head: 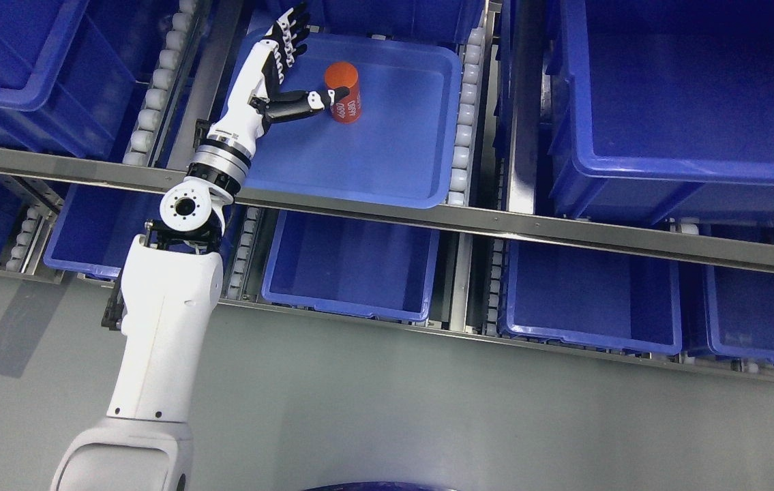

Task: Grab orange capacitor from left shelf to right desk
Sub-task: 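Reach the left hand down into the bin around the orange capacitor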

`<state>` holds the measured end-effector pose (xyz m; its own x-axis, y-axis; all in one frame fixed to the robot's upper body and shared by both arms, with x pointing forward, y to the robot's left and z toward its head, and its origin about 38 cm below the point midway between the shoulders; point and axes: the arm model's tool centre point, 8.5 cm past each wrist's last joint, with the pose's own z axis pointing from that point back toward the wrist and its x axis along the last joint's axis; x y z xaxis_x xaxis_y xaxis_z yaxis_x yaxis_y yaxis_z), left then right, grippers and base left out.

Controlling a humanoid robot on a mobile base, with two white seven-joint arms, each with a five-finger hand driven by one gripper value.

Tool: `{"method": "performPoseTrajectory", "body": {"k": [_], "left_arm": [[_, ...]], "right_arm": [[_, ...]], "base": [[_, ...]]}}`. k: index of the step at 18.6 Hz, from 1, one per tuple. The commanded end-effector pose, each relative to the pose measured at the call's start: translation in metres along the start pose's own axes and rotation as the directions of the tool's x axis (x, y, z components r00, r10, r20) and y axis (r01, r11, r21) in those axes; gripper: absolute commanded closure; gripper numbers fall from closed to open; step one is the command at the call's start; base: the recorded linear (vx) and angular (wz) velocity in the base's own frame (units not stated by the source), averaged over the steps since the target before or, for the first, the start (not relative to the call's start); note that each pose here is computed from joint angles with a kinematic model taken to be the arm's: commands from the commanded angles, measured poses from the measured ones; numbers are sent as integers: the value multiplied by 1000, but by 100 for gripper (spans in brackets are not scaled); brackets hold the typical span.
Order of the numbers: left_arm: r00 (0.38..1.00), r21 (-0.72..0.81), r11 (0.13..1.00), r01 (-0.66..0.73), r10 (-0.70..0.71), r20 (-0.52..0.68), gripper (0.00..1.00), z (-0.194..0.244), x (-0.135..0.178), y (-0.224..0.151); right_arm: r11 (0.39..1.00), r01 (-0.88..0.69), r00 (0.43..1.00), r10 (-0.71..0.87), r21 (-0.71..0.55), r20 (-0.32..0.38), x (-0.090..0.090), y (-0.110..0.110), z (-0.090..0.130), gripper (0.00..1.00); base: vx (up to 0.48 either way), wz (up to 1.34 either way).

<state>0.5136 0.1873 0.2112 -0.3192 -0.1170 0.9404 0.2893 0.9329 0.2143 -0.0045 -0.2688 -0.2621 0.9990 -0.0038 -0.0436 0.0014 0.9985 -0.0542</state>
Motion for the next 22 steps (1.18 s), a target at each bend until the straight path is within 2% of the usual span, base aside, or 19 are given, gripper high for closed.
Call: {"method": "performPoseTrajectory", "body": {"k": [1,3,9,17,20,22], "left_arm": [[997,-118,992,45,-52,-55,1,0,-18,-31],[996,-149,988,48,-59,-69,1,3,-24,-43],[991,-145,985,89,-102,-85,7,4,-28,-39],[987,-89,994,68,-80,-141,27,-1,-42,-14],[985,-86,994,66,-79,-151,29,1,-46,-11],[988,-58,997,54,-62,-141,40,1,-44,-4]], "right_arm": [[1000,10,999,-10,-18,32,11,-11,0,0],[1000,10,999,-10,-18,32,11,-11,0,0],[1000,10,999,-10,-18,32,11,-11,0,0],[1000,10,999,-10,-18,32,11,-11,0,0],[1000,10,999,-10,-18,32,11,-11,0,0],[1000,10,999,-10,-18,32,11,-11,0,0]], "base": [[149,-13],[129,-51],[62,3],[1,3],[1,-23],[11,-6]]}}
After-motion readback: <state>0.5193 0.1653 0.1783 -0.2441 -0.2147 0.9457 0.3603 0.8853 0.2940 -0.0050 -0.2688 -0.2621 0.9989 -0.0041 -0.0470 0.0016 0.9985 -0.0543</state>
